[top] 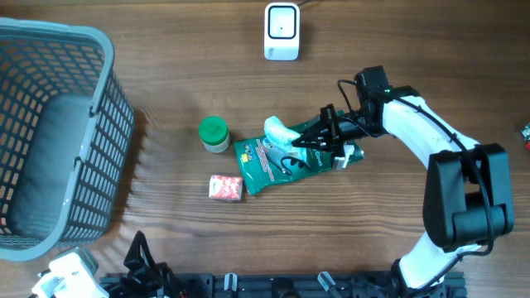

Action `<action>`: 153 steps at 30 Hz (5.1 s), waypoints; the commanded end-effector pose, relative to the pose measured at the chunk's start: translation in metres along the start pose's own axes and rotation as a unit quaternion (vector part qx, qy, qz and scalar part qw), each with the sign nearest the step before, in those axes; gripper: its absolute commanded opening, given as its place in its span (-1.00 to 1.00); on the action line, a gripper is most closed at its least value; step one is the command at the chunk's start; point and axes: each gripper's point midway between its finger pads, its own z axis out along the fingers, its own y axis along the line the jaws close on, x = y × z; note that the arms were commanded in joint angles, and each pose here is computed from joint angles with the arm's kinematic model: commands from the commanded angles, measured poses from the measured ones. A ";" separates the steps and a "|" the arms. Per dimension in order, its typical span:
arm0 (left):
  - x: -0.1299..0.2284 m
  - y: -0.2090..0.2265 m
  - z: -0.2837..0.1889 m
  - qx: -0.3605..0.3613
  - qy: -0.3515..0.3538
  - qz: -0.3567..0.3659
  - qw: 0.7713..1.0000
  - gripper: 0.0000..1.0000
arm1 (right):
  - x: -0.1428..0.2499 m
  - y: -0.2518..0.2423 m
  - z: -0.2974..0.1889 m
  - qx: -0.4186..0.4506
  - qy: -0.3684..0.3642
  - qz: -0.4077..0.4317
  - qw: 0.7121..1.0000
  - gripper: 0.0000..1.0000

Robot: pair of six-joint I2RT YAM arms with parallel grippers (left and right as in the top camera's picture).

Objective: Scan the item barcode
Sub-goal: 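Lift the wipes packet and hold it up to the white scanner, then carry the wipes packet to the right table edge and release it, then reach the right gripper to the green-lidded jar and grasp it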

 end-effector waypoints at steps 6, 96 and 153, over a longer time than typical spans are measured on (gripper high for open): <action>0.000 0.000 -0.001 0.000 -0.004 -0.002 1.000 1.00 | 0.016 0.013 0.004 -0.010 0.030 -0.293 0.956 -0.91; 0.000 0.000 -0.001 0.000 -0.004 -0.002 1.000 1.00 | 0.057 0.078 0.025 0.176 -0.325 -0.868 0.332 0.99; 0.000 0.000 -0.001 0.000 -0.004 -0.002 1.000 1.00 | 0.074 0.090 0.002 0.155 -0.509 -0.760 0.374 1.00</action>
